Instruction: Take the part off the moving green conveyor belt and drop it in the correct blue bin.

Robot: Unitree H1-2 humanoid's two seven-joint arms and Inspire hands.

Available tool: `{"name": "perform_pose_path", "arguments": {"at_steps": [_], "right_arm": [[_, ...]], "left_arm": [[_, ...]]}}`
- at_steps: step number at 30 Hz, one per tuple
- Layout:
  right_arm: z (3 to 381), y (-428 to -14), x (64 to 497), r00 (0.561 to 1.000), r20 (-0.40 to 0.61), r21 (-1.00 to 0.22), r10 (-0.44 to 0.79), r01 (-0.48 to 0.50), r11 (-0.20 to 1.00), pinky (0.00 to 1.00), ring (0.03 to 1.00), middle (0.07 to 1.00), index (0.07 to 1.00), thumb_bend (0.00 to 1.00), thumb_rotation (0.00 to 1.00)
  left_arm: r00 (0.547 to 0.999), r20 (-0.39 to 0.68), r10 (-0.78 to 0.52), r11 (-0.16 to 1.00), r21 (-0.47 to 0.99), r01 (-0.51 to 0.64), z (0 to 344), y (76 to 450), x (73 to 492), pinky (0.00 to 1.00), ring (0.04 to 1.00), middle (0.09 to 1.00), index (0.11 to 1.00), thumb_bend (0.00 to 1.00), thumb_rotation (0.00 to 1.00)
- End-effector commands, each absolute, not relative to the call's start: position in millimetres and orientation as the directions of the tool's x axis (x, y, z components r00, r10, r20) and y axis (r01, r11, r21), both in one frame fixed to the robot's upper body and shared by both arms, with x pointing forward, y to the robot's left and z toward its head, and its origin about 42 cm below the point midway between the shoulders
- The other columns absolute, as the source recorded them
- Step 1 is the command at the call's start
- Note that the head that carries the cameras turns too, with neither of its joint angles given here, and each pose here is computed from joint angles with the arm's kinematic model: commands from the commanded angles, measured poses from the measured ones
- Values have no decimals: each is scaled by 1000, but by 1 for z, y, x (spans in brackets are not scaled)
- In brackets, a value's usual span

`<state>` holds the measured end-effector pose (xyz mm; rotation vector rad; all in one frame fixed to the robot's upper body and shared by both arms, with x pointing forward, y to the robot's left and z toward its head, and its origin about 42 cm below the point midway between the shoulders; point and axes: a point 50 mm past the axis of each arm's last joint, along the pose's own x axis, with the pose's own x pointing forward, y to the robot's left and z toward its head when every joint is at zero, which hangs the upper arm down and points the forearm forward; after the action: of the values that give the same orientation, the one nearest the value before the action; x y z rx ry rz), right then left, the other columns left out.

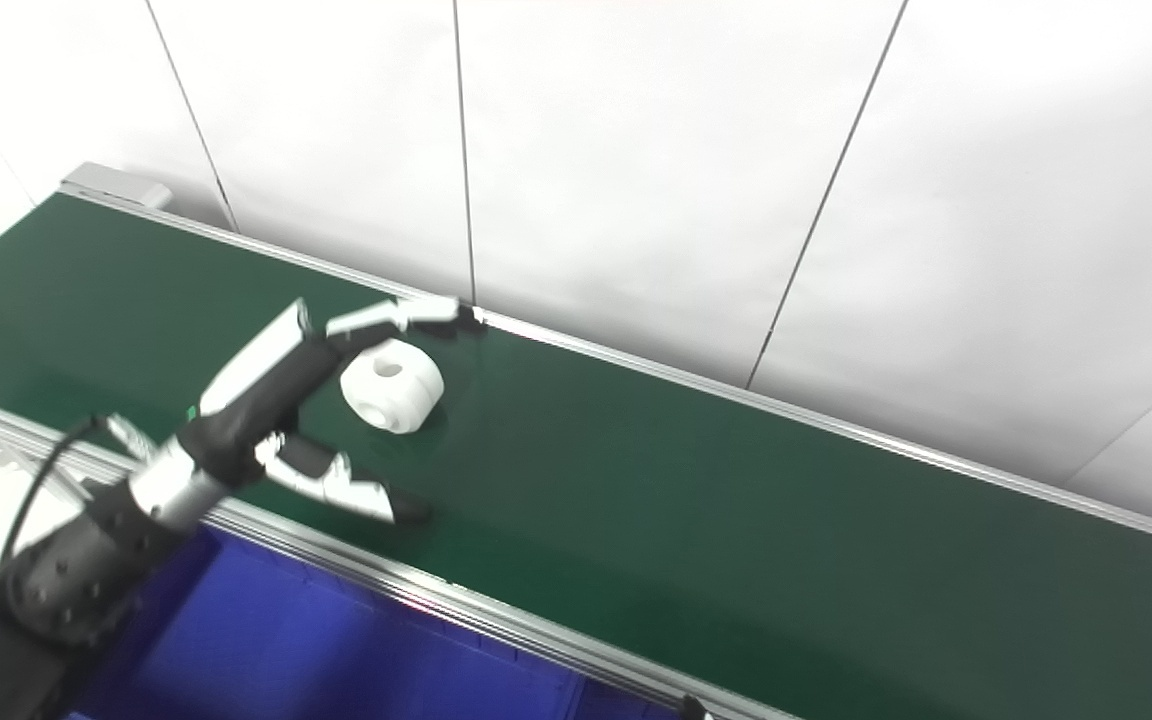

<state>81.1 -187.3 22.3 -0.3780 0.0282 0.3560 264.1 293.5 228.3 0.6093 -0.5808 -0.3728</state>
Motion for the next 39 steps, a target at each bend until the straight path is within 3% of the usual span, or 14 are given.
{"name": "perform_pose_path", "arguments": {"at_steps": [1,10,16,19,28,37,39], "right_arm": [[35,-185,83,942,0,-343,336,-316,885,852,902,935,963,681,604],[38,-183,85,941,22,-327,337,-312,892,812,897,927,951,705,591],[40,-185,86,942,30,-313,335,-309,898,844,905,930,950,720,571],[42,-184,87,942,38,-309,334,-307,900,835,903,931,949,718,572],[44,-186,86,945,52,-310,324,-293,905,784,875,922,944,723,581],[45,-191,86,945,55,-320,321,-288,903,829,886,923,948,722,594],[46,-191,86,946,57,-322,320,-286,903,859,899,925,951,716,595]], "left_arm": [[759,408,-507,737,662,137,244,302,282,824,859,862,817,767,199],[822,259,-508,621,771,140,242,319,342,850,879,891,835,772,126],[887,61,-458,465,867,181,229,311,374,836,898,923,863,832,155],[905,4,-426,438,876,202,222,306,382,842,908,922,853,851,97],[893,-111,-437,387,873,298,192,295,394,837,926,936,855,885,16],[863,-243,-442,349,840,416,168,283,392,845,945,968,872,914,2],[850,-272,-452,351,821,450,164,280,391,893,969,984,878,918,4]]}}
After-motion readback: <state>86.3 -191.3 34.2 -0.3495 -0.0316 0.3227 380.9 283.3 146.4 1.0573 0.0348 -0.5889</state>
